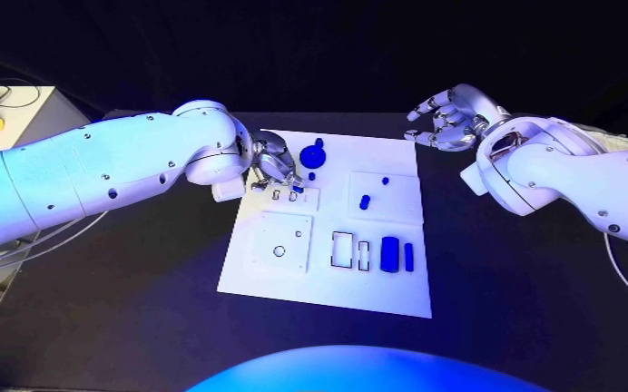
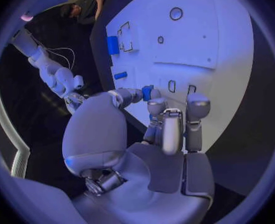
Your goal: Assemble the parts on the task board
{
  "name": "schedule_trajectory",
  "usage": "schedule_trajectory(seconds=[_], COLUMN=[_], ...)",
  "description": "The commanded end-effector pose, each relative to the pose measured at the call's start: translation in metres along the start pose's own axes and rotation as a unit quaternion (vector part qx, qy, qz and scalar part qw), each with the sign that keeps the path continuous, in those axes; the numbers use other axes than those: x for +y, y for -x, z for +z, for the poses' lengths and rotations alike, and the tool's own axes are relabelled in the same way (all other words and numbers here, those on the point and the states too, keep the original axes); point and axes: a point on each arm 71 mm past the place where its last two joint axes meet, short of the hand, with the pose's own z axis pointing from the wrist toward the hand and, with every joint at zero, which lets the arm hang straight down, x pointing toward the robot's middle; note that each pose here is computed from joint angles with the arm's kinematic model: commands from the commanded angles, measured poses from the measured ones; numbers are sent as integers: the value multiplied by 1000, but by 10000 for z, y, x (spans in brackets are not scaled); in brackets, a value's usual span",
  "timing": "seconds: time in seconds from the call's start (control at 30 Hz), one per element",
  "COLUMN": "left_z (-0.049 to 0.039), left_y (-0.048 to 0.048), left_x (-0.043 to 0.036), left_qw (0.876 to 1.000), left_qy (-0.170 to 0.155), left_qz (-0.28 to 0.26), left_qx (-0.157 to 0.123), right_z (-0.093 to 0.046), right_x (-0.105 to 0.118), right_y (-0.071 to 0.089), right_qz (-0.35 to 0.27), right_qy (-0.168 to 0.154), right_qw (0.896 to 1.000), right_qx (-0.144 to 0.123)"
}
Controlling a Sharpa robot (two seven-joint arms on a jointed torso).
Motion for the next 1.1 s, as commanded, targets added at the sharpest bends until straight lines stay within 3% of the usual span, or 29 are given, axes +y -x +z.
schedule_trajectory(seconds=[0.03, 0.43, 0.77, 1.1], left_z=[-6, 51, 121, 153], left_y=[21, -62, -138, -155], left_x=[14, 60, 41, 32], left_qw=[999, 998, 997, 997], left_qy=[-2, 7, 11, 13], left_qz=[17, 47, 66, 74], left_qx=[-32, -45, -34, -31], right_z=[-1, -1, -3, -5], right_x=[-1, -10, -15, -17], right_y=[-7, -8, -16, -20], right_qz=[-3, -3, -3, -3], right_qy=[2, 2, 1, 1], right_qw=[1000, 1000, 1000, 1000], right_qx=[5, 5, 6, 7])
